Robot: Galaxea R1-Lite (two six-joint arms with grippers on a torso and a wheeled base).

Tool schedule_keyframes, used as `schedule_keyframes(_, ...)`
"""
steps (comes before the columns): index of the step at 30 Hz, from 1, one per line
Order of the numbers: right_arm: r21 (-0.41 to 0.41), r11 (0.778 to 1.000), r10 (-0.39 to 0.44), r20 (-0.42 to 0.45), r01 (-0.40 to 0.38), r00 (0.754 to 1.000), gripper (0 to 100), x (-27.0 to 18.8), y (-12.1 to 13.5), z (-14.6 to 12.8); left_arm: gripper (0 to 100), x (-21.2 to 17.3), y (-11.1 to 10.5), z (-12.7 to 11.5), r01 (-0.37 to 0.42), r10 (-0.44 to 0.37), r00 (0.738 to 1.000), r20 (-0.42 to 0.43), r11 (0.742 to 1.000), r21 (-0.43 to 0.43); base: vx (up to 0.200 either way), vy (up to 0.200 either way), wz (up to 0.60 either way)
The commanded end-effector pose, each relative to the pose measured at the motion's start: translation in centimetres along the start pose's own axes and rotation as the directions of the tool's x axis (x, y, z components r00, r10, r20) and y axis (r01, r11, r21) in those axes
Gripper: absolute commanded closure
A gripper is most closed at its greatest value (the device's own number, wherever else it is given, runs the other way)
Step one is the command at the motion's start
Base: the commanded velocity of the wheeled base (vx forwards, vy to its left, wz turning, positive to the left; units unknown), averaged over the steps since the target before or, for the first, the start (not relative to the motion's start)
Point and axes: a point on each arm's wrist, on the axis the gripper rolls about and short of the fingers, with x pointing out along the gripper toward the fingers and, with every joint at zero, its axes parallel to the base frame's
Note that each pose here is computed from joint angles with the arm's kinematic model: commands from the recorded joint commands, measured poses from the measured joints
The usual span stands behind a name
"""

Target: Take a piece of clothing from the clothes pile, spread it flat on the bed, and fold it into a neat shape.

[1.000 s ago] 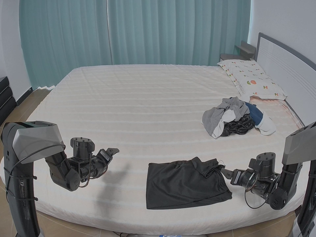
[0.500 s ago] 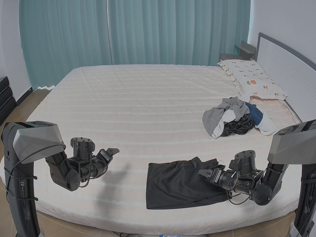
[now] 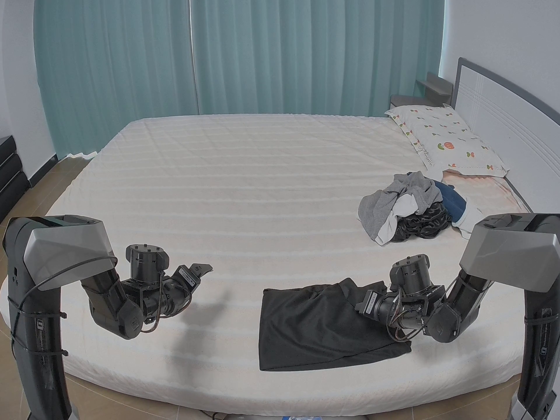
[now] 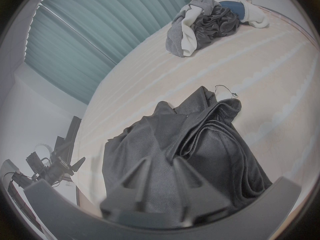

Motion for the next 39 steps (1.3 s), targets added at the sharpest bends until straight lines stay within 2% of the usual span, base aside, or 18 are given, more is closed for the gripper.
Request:
schedule_keyframes(1,-0.001,1.000,0.005,0.020,-0.005,1.000,100,0.8,0.5,0.8,0,0.0,0.0,0.0,0.000,0.000,1.000,0.000,1.000,0.000,0.000,0.000,0.00)
schedule_keyframes(5,0.024,1.000,0.006,0.073,-0.008,0.997,100,0.8,0.2,2.7,0,0.0,0.0,0.0,0.000,0.000,1.000,0.000,1.000,0.000,0.000,0.000,0.00)
schedule_keyframes(6,0.045,0.999,0.007,0.112,-0.012,0.994,100,0.8,-0.2,4.2,0,0.0,0.0,0.0,-0.002,0.002,1.000,-0.001,1.000,-0.001,0.000,0.000,0.00)
schedule_keyframes(11,0.093,0.996,-0.009,0.183,-0.008,0.983,100,1.3,-1.7,7.0,0,0.0,0.1,0.0,-0.002,0.002,1.000,0.000,1.000,-0.001,0.000,0.000,0.00)
schedule_keyframes(14,0.109,0.994,-0.018,0.193,-0.003,0.981,100,2.0,-2.6,7.7,0,0.0,0.0,0.0,-0.002,0.002,1.000,-0.001,1.000,-0.001,0.000,0.000,0.00)
schedule_keyframes(22,0.118,0.993,-0.036,0.182,0.014,0.983,100,3.5,-3.5,7.4,0,0.0,0.0,0.0,-0.002,0.002,1.000,-0.001,1.000,-0.001,0.000,0.000,0.00)
schedule_keyframes(23,0.118,0.993,-0.036,0.184,0.014,0.982,0,3.8,-3.6,7.5,0,0.1,0.1,0.0,-0.003,0.003,1.000,-0.002,1.000,-0.001,0.000,0.000,0.00)
schedule_keyframes(30,0.137,0.990,-0.053,0.201,0.025,0.978,0,3.6,-4.6,8.1,0,0.1,0.1,0.0,-0.003,0.003,1.000,-0.002,1.000,-0.001,0.000,0.000,0.00)
schedule_keyframes(33,0.136,0.990,-0.065,0.187,0.040,0.980,0,1.1,-5.0,7.8,0,0.1,0.1,0.0,-0.003,0.003,1.000,-0.002,1.000,-0.001,0.000,0.000,0.00)
schedule_keyframes(35,0.114,0.993,-0.058,0.165,0.040,0.985,0,-0.2,-5.5,7.2,0,0.1,0.0,0.0,-0.002,0.002,1.000,-0.001,1.000,-0.001,0.000,0.000,0.00)
schedule_keyframes(37,0.041,0.999,0.000,0.146,-0.006,0.989,0,-2.2,-6.2,6.4,0,0.1,0.0,0.0,-0.002,0.002,1.000,-0.001,1.000,-0.002,0.000,0.000,0.00)
schedule_keyframes(38,0.034,0.999,0.007,0.142,-0.012,0.990,0,-2.5,-6.3,6.2,0,0.1,0.1,0.0,-0.003,0.003,1.000,-0.002,1.000,-0.002,0.000,0.000,0.00)
schedule_keyframes(39,-0.019,0.999,0.044,0.101,-0.042,0.994,0,-3.7,-7.0,4.7,0,0.1,0.1,0.0,-0.002,0.002,1.000,-0.001,1.000,-0.002,0.000,0.000,0.00)
